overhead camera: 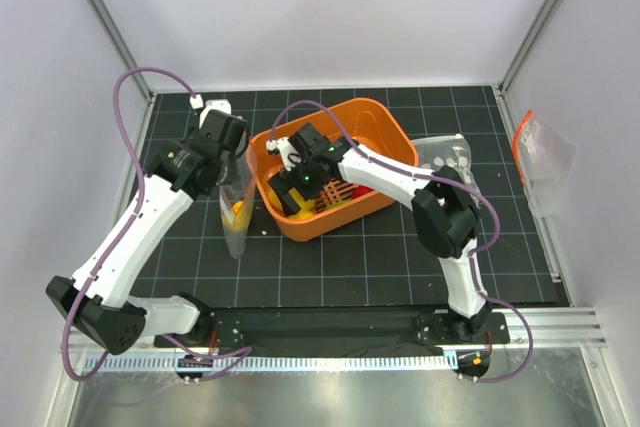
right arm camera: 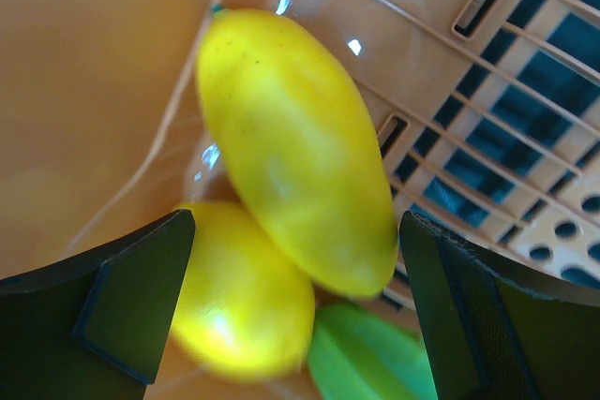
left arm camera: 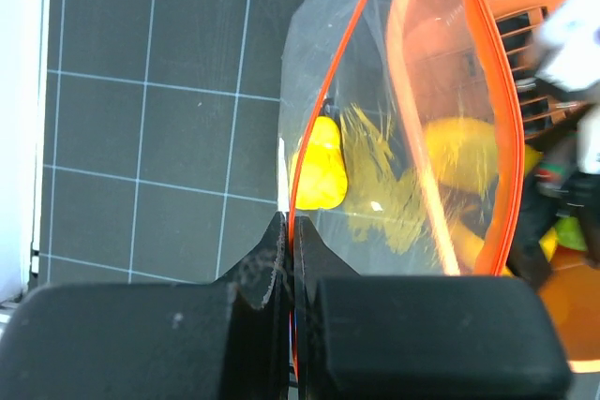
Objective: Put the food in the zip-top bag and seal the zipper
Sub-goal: Pick up the fake fruit from the bin, then place the fake fruit in the zipper food storage bag.
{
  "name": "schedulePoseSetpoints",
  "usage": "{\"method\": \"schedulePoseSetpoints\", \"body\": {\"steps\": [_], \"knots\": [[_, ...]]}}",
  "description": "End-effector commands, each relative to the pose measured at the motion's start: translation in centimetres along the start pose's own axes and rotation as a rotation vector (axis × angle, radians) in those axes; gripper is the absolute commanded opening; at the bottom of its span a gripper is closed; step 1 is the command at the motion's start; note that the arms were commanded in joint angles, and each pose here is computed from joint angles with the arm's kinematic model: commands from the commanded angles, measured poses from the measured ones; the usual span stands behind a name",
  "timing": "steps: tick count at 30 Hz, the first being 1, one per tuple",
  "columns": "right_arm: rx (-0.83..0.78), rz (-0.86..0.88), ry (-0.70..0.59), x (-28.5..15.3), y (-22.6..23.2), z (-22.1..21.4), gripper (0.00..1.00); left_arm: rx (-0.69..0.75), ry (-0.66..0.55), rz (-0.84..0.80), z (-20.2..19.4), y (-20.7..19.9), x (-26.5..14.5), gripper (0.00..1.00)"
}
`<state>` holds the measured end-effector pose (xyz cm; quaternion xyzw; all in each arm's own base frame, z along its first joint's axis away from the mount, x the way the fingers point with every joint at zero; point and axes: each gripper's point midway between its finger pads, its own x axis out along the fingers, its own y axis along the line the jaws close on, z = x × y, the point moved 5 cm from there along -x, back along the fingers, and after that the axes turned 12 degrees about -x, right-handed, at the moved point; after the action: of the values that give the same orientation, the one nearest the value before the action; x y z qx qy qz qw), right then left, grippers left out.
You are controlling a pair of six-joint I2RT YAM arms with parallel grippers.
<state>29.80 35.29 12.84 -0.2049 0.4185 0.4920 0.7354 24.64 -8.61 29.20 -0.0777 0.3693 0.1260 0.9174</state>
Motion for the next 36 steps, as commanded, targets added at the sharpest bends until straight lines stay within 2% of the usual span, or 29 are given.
{"method": "schedulePoseSetpoints", "body": {"steps": [1,5,8,11,13,14,17,20,23,29,36], "knots": [[-0.058,-0.075,-0.018,1.3,-1.2,0.8,0.99,-0.007,-0.033,-0.036,1.4,-0.2,-0.9,0.00],[-0.070,-0.132,-0.006,2.3,-2.3,0.5,0.99,-0.013,-0.032,-0.052,1.4,-0.3,-1.1,0.00],[-0.053,-0.153,-0.042,2.5,-2.6,1.4,0.93,-0.016,-0.032,-0.064,1.4,-0.4,-1.3,0.00],[-0.013,-0.139,-0.092,2.1,-2.5,2.4,0.68,-0.018,-0.035,-0.064,1.4,-0.2,-1.5,0.00],[-0.011,-0.129,-0.134,1.2,-2.2,3.3,0.61,-0.021,-0.041,-0.068,1.5,-0.2,-1.6,0.00],[-0.012,-0.128,-0.141,1.1,-2.2,3.2,0.53,-0.021,-0.039,-0.069,1.4,-0.1,-1.6,0.00],[0.011,-0.123,-0.181,0.0,-1.8,3.6,0.39,-0.024,-0.039,-0.069,1.2,0.0,-1.7,0.00],[0.017,-0.111,-0.210,-1.0,-1.5,4.0,0.29,-0.028,-0.038,-0.070,1.0,0.1,-1.6,0.00],[0.040,-0.113,-0.225,-2.0,-1.8,4.0,0.27,-0.030,-0.032,-0.073,0.8,0.1,-1.5,0.00],[0.122,-0.120,-0.342,-7.7,-2.9,6.1,0.26,-0.028,-0.006,-0.088,0.3,-0.3,-1.1,0.00],[0.107,-0.058,-0.421,-13.8,-0.6,8.9,0.25,-0.046,0.022,-0.143,-0.6,-1.1,-0.7,0.00]]}}
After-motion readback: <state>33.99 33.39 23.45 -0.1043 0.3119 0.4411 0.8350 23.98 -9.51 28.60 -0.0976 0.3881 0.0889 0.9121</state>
